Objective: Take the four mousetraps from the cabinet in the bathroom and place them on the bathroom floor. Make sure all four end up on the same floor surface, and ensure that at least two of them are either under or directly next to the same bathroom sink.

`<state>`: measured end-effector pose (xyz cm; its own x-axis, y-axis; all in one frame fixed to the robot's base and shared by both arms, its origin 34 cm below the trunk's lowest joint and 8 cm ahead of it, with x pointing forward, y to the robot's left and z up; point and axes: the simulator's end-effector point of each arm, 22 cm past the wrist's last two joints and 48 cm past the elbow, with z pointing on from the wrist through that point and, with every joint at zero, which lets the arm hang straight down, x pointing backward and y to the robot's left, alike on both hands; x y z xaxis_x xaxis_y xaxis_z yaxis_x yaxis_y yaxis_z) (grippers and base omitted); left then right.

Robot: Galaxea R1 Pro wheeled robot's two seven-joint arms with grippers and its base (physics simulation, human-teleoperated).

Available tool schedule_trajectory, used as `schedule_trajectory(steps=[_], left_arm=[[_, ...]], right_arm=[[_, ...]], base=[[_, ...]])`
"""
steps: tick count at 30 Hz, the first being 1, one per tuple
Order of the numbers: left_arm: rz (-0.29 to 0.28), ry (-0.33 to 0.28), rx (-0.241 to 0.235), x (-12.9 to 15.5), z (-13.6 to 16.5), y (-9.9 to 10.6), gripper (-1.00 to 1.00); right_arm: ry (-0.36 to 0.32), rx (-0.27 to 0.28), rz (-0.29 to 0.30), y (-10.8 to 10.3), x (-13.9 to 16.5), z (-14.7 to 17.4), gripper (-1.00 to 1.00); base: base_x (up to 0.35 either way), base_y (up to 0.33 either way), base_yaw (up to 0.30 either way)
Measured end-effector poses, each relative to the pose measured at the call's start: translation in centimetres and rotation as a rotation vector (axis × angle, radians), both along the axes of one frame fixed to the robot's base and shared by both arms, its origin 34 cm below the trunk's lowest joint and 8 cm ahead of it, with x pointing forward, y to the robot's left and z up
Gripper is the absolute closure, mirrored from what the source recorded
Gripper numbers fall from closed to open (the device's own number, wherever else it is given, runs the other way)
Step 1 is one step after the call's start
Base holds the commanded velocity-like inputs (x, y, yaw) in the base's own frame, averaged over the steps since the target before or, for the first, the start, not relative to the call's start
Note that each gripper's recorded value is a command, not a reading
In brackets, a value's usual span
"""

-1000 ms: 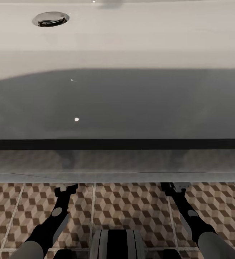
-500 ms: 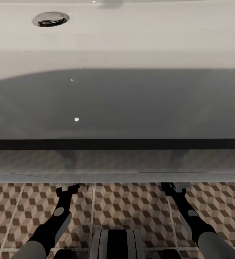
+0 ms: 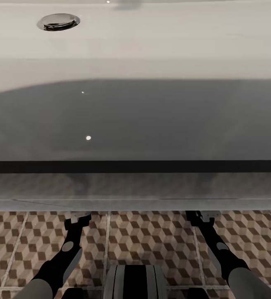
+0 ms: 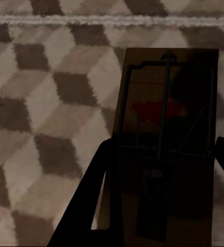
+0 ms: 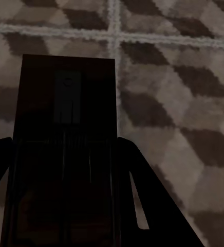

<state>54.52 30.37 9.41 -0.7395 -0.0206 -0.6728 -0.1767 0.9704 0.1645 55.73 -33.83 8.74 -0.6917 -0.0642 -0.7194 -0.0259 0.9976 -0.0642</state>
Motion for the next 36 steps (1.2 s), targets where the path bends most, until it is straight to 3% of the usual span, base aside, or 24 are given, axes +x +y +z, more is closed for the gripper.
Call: schedule_trajectory(steps=[8, 36], left_arm=[[-0.006, 0.04, 0.001, -1.6, -1.0, 0.0, 1.0], [-0.003, 0.039, -0.003, -1.5, -1.0, -0.2, 1.0]], right_arm=[[0.0, -0.001, -0.001, 0.0, 0.0, 0.0, 1.0], [0.0, -0.001, -0.001, 0.0, 0.0, 0.0, 1.0]], base=[[0.0, 0.0, 0.0], [0.0, 0.0, 0.0]])
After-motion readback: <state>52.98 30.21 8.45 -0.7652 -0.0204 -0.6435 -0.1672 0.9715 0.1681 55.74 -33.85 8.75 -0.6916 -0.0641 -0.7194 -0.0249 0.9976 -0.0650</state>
